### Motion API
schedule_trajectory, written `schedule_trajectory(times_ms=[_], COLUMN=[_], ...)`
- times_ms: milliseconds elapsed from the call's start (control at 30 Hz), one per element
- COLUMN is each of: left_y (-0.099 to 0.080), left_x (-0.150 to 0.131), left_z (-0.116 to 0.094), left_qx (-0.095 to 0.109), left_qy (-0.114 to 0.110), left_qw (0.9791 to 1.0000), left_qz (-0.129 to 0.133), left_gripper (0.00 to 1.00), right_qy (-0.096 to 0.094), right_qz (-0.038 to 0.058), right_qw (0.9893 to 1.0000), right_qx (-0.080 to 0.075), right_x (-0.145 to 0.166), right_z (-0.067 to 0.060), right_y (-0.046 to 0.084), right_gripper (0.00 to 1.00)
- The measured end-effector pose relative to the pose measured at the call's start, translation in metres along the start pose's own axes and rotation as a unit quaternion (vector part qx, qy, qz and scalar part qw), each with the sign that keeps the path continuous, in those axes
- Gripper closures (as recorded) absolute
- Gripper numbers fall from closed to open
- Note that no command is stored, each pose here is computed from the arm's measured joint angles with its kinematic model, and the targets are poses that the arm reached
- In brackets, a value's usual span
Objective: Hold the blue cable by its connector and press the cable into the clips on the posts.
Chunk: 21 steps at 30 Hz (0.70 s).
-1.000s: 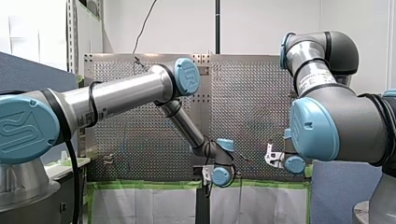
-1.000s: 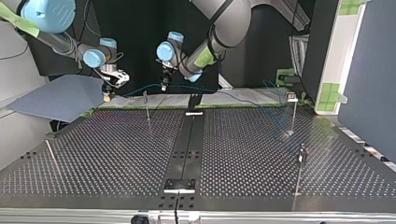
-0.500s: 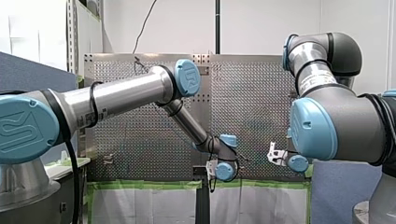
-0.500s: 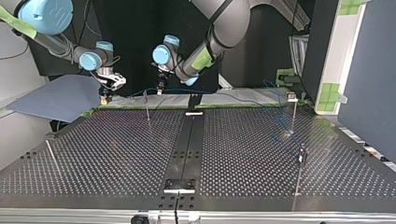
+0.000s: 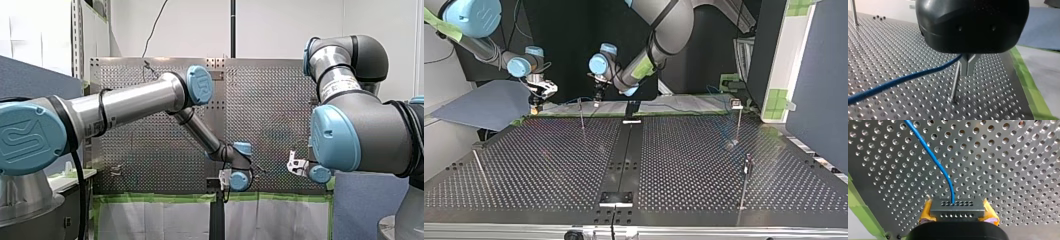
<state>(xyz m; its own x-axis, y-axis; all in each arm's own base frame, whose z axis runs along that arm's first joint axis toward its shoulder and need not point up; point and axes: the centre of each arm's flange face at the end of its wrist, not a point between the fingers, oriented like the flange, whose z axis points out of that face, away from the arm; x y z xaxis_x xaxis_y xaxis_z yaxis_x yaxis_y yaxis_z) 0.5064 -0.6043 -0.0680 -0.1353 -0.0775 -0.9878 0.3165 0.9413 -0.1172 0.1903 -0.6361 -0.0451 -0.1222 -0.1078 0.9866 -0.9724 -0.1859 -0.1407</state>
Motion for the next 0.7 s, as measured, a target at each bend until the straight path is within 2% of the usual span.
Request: schedule_trajectory(times_ms=[133,400,700], left_y=[0.001,0.006,0.014], left_x=[0.006,-0.008,-0.020], left_z=[0.006,0.024,0.038], left_qx=[-0.002,-0.007,-0.013], left_qy=[0.006,-0.003,-0.012], left_qw=[1.0000,1.0000,0.9998], left_qz=[0.003,-0.003,-0.006], left_gripper=[1.00,1.00,1.00], right_qy=[0.000,0.003,0.010], right_qz=[-0.0001,-0.0005,-0.0004], right_qw=[1.0000,1.0000,0.9999], right_qx=[0.000,0.001,0.002], right_x=[0.001,0.002,0.003], right_z=[0.001,0.005,0.016], right_y=[0.000,0.000,0.001], right_gripper=[1.00,1.00,1.00])
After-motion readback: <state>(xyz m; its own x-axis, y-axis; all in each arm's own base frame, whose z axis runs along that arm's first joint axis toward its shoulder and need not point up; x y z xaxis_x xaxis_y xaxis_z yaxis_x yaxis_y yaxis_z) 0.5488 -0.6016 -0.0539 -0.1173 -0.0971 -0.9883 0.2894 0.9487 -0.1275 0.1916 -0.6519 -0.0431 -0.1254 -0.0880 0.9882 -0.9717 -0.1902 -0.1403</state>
